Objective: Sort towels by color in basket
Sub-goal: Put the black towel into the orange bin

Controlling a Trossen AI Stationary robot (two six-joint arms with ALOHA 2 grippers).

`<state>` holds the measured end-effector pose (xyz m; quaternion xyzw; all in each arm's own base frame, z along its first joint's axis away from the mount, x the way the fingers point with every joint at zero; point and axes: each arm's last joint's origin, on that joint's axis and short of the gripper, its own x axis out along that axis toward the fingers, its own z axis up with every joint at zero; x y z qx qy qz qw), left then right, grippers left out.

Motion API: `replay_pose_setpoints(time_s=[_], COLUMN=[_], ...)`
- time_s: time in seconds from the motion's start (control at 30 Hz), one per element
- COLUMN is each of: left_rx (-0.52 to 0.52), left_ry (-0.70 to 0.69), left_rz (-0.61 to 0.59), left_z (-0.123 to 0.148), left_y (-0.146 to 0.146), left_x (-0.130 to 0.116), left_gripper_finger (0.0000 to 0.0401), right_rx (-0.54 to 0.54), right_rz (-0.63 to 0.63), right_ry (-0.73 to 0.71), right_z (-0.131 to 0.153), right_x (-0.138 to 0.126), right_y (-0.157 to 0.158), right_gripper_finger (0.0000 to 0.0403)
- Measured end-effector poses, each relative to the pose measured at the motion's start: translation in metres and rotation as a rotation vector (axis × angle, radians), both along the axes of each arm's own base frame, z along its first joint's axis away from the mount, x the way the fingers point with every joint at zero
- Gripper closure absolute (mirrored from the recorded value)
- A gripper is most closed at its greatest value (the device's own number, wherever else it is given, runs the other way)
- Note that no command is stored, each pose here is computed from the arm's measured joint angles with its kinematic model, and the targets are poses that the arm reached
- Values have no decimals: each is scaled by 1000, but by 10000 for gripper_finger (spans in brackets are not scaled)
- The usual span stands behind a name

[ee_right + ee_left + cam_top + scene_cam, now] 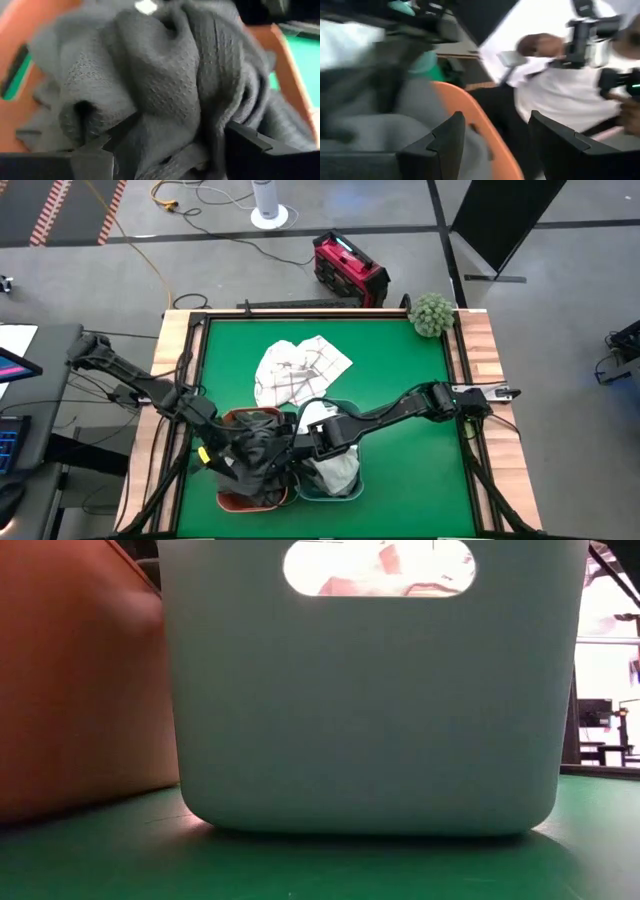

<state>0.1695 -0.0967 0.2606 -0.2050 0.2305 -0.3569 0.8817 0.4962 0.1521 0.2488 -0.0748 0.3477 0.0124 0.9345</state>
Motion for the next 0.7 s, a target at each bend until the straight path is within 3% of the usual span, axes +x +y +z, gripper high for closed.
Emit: replay_pose_setpoints(time_s=[0.2,0.43,0.7], left_rx=[180,380,452], left_ry=[-43,150,230], left_rz=[163,334,297], left_z=[-2,-28,-52], left_y=[8,14,-2], left_x=[-2,-1,9], left_gripper_finger=[194,194,194], right_rx=[22,22,17], right_rz=[-11,-29,-27], right_ry=[-25,39,72], right_z=[29,50,55], right_x=[-2,-11,-19], right_y=[0,-2,5], right_gripper_finger=[148,148,148])
